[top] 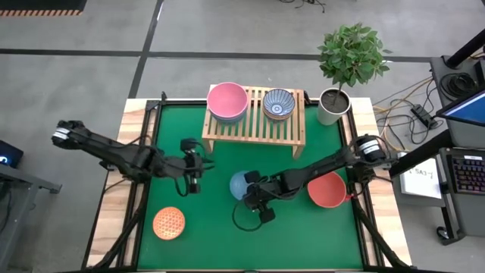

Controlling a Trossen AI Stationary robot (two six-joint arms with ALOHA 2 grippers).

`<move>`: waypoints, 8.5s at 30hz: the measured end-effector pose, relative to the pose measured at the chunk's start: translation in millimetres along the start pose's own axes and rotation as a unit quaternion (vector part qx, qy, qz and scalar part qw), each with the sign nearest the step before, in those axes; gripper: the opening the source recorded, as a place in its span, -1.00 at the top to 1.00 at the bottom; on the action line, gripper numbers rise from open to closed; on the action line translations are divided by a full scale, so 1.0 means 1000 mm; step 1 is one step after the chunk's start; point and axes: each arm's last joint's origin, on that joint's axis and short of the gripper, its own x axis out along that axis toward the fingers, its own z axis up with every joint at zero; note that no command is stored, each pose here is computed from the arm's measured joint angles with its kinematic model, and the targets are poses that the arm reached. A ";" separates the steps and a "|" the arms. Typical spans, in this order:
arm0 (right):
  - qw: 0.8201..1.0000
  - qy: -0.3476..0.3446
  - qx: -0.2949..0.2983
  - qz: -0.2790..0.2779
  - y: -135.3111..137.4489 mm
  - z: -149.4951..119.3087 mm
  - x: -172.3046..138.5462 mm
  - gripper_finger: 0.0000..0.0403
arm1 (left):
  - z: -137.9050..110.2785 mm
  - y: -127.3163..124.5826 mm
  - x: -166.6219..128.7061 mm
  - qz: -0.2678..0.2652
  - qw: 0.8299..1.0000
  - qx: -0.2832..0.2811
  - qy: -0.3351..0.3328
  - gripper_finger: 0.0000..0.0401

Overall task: Place and stack bowls onto a shelf
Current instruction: Stack the light blue patterned bowl on top of the blue patterned bowl on the shelf

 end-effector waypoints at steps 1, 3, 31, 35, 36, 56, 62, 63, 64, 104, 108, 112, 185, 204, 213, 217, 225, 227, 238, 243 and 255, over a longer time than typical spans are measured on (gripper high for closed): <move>1.000 -0.004 0.001 0.000 0.000 0.002 -0.007 0.92 | -0.003 0.001 -0.002 0.004 1.000 -0.010 -0.017 0.76; 1.000 -0.008 0.004 0.001 0.000 0.005 -0.024 0.93 | -0.007 0.004 -0.004 0.008 0.998 -0.030 -0.049 0.76; 0.963 -0.152 0.081 -0.207 -0.122 -0.015 -0.287 0.94 | 0.023 0.022 -0.031 0.083 0.982 0.008 -0.167 0.76; 0.969 -0.101 0.090 -0.206 -0.140 -0.009 -0.282 0.94 | 0.021 0.022 -0.030 0.083 0.984 0.015 -0.157 0.76; 0.970 -0.091 0.088 -0.205 -0.144 -0.007 -0.281 0.94 | 0.020 0.022 -0.030 0.084 0.985 0.018 -0.153 0.76; 0.973 0.067 0.165 -0.146 -0.187 0.005 -0.265 0.94 | 0.009 0.027 -0.029 0.196 0.976 0.032 -0.087 0.76; 0.971 0.060 0.181 -0.146 -0.187 0.000 -0.270 0.94 | 0.009 0.027 -0.029 0.196 0.976 0.032 -0.086 0.76; 0.970 0.059 0.185 -0.146 -0.189 -0.003 -0.271 0.94 | 0.009 0.027 -0.029 0.196 0.976 0.032 -0.086 0.76; 0.970 0.054 0.190 -0.142 -0.190 -0.005 -0.271 0.94 | 0.009 0.027 -0.029 0.196 0.976 0.032 -0.086 0.76; 0.962 0.050 0.239 -0.125 -0.212 -0.040 -0.240 0.94 | 0.009 0.027 -0.029 0.194 0.977 0.032 -0.087 0.76; 0.962 0.045 0.237 -0.128 -0.213 -0.039 -0.239 0.94 | 0.009 0.027 -0.029 0.194 0.977 0.032 -0.087 0.76; 0.962 0.038 0.235 -0.132 -0.214 -0.038 -0.239 0.94 | 0.009 0.027 -0.029 0.194 0.977 0.032 -0.087 0.76; 0.955 0.032 0.262 -0.134 -0.210 -0.039 -0.246 0.47 | 0.009 0.027 -0.029 0.194 0.977 0.032 -0.087 0.76; 0.957 -0.006 0.241 -0.163 -0.190 -0.034 -0.267 0.94 | 0.009 0.027 -0.029 0.194 0.977 0.033 -0.085 0.76; 0.956 0.018 0.245 -0.159 -0.191 -0.043 -0.249 0.96 | 0.008 0.027 -0.029 0.194 0.977 0.033 -0.085 0.76; 0.957 0.008 0.240 -0.163 -0.192 -0.042 -0.249 0.96 | 0.008 0.027 -0.029 0.194 0.977 0.033 -0.085 0.76; 0.956 -0.007 0.226 -0.185 -0.191 -0.040 -0.258 0.96 | 0.008 0.027 -0.029 0.194 0.977 0.033 -0.085 0.76; 0.956 -0.011 0.225 -0.188 -0.189 -0.040 -0.262 0.96 | 0.008 0.027 -0.029 0.194 0.977 0.033 -0.085 0.76; 0.956 -0.099 0.220 -0.169 -0.159 -0.041 -0.294 0.96 | 0.008 0.027 -0.029 0.194 0.977 0.034 -0.084 0.76; 0.948 -0.123 0.221 -0.192 -0.137 -0.054 -0.286 0.96 | 0.010 0.027 -0.029 0.192 0.977 0.028 -0.092 0.76; 0.916 -0.203 0.164 -0.303 -0.094 -0.078 -0.237 0.96 | 0.027 0.017 -0.018 0.141 0.977 0.008 -0.162 0.76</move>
